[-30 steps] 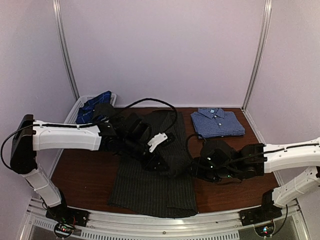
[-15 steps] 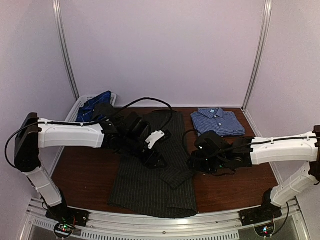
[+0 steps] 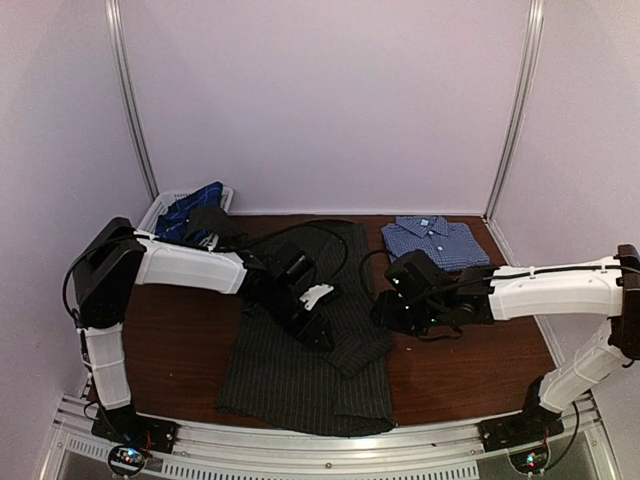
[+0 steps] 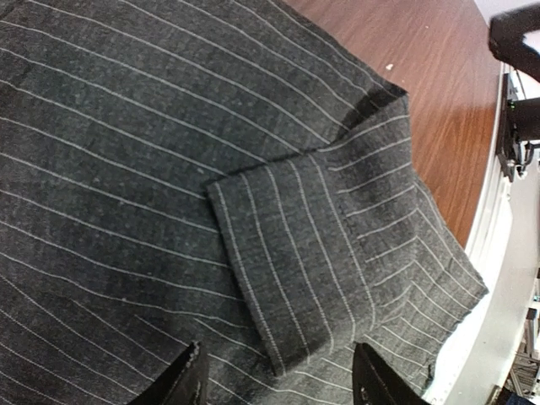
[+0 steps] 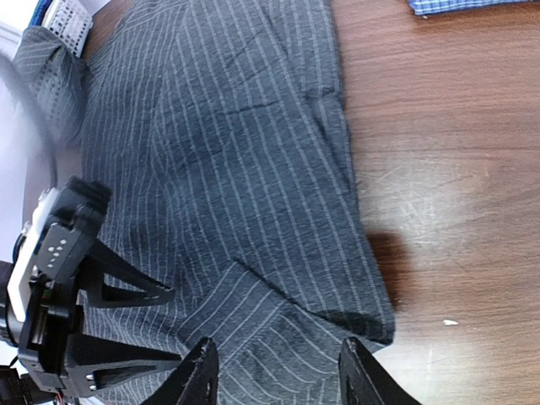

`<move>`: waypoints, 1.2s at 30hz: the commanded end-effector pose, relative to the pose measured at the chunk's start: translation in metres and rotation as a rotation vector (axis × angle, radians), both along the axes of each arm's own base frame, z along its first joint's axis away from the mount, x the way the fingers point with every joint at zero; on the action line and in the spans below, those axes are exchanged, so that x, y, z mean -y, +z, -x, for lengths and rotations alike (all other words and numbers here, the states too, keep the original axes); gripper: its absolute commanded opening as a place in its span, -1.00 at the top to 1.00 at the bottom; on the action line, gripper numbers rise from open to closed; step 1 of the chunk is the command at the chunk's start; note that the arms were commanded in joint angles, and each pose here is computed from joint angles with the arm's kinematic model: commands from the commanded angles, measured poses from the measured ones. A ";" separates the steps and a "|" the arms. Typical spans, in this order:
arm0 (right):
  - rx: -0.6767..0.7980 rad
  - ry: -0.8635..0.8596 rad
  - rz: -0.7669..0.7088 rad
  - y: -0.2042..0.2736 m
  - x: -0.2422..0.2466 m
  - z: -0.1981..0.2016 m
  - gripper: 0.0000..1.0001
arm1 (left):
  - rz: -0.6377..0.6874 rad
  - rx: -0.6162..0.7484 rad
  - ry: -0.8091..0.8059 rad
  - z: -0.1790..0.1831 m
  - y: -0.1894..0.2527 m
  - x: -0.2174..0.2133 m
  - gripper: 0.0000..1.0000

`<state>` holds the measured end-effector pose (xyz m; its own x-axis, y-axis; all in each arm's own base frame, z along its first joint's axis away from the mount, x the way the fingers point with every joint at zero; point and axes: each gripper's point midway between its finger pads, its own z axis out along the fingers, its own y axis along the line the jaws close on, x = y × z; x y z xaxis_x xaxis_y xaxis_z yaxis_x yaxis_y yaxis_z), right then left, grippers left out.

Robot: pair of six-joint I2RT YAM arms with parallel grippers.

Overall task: Fold and stack the long sleeve shirts
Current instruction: Smooth out the sleeve at the center of the board.

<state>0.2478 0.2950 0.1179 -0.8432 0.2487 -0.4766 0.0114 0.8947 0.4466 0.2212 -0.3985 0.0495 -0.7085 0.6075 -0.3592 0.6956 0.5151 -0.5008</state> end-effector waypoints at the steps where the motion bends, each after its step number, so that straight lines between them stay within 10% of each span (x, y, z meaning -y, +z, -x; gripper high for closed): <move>1: 0.027 -0.025 -0.043 0.009 0.009 -0.002 0.00 | 0.056 -0.049 -0.031 0.007 0.011 0.014 -0.19; 18: 0.027 -0.040 -0.050 0.012 0.021 0.003 0.02 | -0.041 -0.032 -0.004 0.006 -0.005 0.012 -0.07; 29: 0.020 -0.041 -0.018 0.010 0.027 0.005 0.01 | 0.103 -0.011 -0.171 0.037 0.043 0.049 0.96; 36: 0.005 -0.063 -0.010 0.004 0.036 0.010 0.02 | 0.206 -0.051 -0.403 0.095 0.063 0.068 1.00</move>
<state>0.2414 0.2713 0.1219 -0.8322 0.2840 -0.4762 0.0364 0.8850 0.4641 0.1589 -0.4533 0.0846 -0.5642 0.7260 -0.3932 0.7631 0.2768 -0.5840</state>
